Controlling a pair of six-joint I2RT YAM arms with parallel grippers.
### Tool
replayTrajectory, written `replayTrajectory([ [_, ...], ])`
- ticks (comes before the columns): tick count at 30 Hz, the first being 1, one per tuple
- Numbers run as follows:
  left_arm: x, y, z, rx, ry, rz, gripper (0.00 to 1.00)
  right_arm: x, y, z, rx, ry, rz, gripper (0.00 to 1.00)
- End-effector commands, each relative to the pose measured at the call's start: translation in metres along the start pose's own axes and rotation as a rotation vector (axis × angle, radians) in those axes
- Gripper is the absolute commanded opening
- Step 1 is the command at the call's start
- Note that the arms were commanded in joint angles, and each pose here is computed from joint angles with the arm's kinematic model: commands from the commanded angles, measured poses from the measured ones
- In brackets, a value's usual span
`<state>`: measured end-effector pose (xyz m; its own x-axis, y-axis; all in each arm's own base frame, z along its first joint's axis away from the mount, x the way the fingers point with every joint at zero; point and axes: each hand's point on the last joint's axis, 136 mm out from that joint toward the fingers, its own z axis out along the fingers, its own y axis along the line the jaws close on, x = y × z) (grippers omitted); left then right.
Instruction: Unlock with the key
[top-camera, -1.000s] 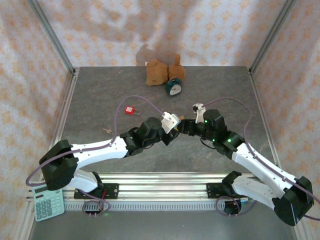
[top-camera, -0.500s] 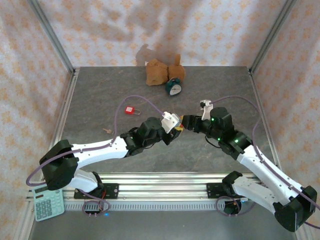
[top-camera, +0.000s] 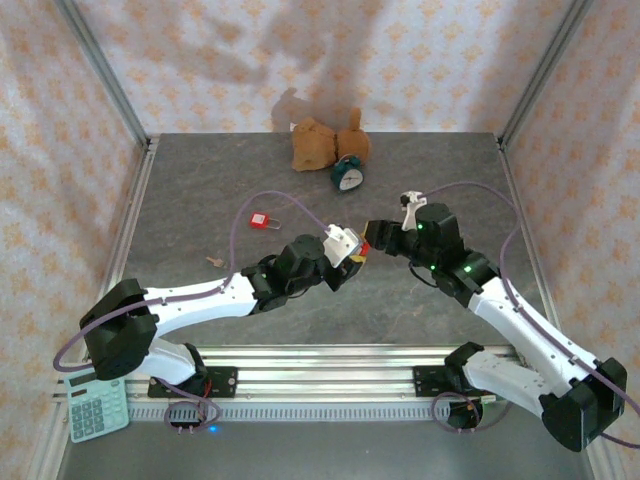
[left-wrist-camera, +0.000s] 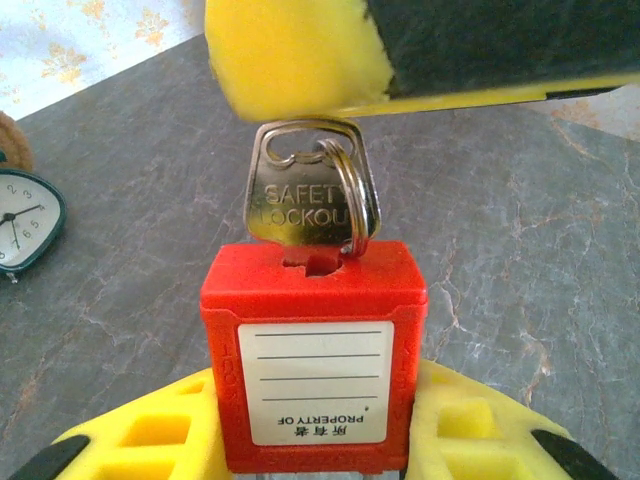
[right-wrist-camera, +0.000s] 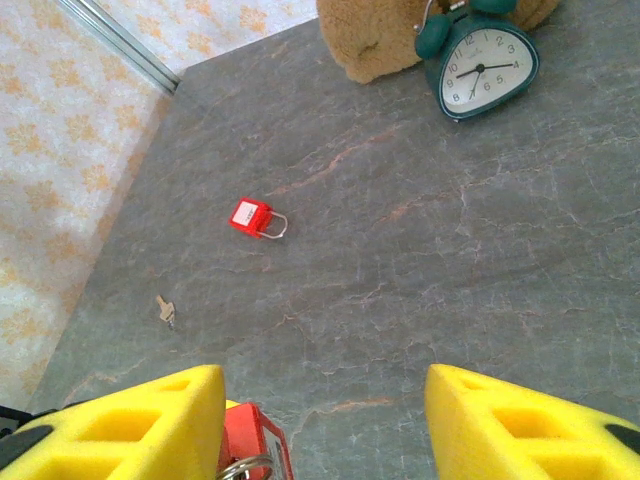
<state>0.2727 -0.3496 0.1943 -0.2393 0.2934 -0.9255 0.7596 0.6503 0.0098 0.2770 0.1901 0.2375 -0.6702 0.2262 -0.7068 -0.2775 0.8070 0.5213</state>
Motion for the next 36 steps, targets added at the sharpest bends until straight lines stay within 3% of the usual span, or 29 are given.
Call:
replayTrajectory([
  [1,-0.021,-0.001,-0.005,-0.012,-0.060,0.016,0.15,0.019,-0.014,0.006,0.027,0.046,0.018,0.53],
  [8,-0.026,0.002,-0.003,-0.030,-0.069,0.036,0.15,0.028,-0.011,0.005,-0.007,0.072,0.042,0.52],
  [18,-0.004,0.019,-0.002,-0.141,0.066,0.236,0.15,-0.033,-0.002,-0.021,0.002,-0.095,0.070,0.59],
  [24,0.007,0.033,-0.006,-0.225,0.129,0.354,0.15,-0.039,-0.002,-0.024,-0.005,-0.100,0.079,0.59],
  [36,0.014,0.061,-0.007,-0.564,0.259,0.817,0.15,-0.017,-0.013,-0.007,-0.003,-0.015,0.096,0.57],
])
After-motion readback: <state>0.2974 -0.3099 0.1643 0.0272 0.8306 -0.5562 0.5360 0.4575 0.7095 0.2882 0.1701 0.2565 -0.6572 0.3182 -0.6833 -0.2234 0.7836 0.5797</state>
